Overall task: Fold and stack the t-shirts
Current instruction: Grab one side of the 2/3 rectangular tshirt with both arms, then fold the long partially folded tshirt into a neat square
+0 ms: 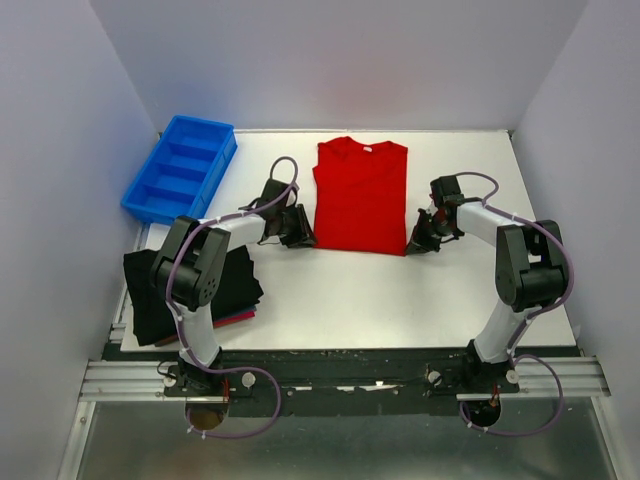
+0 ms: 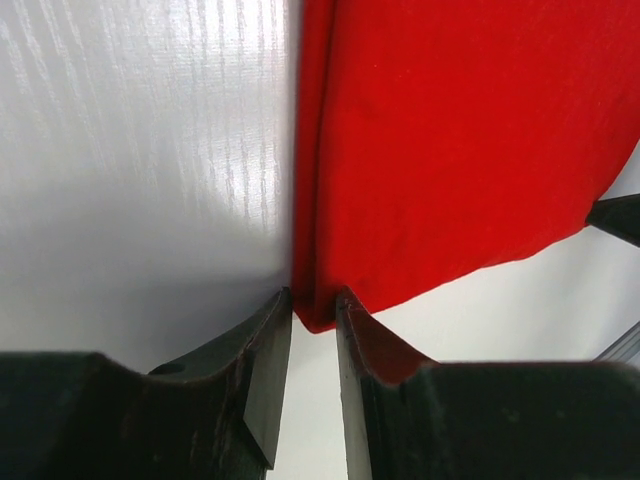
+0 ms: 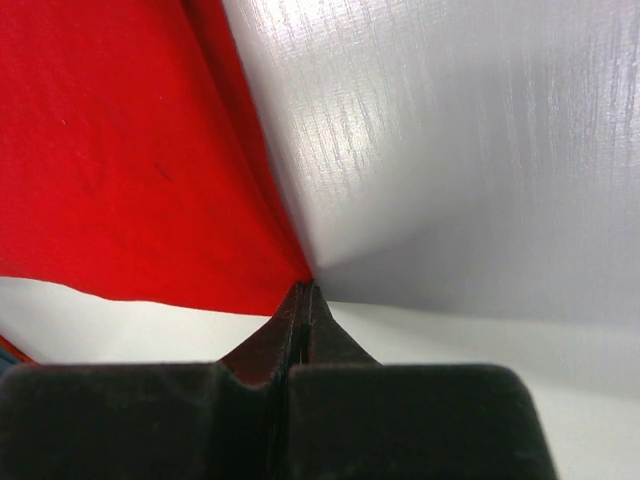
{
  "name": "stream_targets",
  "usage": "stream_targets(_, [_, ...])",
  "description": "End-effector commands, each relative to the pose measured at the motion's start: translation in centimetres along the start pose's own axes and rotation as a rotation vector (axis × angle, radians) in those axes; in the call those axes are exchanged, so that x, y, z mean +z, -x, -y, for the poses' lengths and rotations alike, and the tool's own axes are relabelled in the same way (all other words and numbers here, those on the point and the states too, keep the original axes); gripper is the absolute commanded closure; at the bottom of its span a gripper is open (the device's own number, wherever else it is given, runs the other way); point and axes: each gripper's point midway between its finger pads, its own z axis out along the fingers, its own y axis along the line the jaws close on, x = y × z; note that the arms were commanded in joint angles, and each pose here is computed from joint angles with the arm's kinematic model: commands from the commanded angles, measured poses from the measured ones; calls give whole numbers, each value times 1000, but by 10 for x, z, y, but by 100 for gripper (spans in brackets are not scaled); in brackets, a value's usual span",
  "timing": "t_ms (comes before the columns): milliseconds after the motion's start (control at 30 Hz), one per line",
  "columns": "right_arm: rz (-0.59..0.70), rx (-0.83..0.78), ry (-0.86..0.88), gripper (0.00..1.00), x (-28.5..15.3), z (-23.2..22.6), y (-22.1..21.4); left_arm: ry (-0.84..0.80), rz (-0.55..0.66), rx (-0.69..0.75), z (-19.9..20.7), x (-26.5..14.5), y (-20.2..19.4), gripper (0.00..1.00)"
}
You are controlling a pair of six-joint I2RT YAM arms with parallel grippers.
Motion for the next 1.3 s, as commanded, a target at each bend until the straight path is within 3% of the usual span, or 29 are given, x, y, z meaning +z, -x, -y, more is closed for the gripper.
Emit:
stream_targets(0, [0,-20,12,99,-4,-5,-1,36,-44,-3,-10,13,-18,63])
stream_targets(133, [4,-20,20,99,-8,-6,-2,50,-52,-9,-14,17,-19,74])
stream_targets(267, [8,-26,38,99,-14,-11,-2,25,-19,8,-4,9,-12,100])
stream_targets(500, [47,-48,51,99,-42,-12,-13,54,53,53,6,-39,-6,100])
stream_targets(967, [154,-72,159,99,-127,-7,-82,-3,77,126,35,-122,-67,100])
stream_targets(1133, [228,-79,189,99,-156,-15,-82,-49,127,104,46,-148,-70,100])
stream_targets(1267, [279,-75,169,99,-168,-26,-56,-50,167,123,61,-153,-44,100])
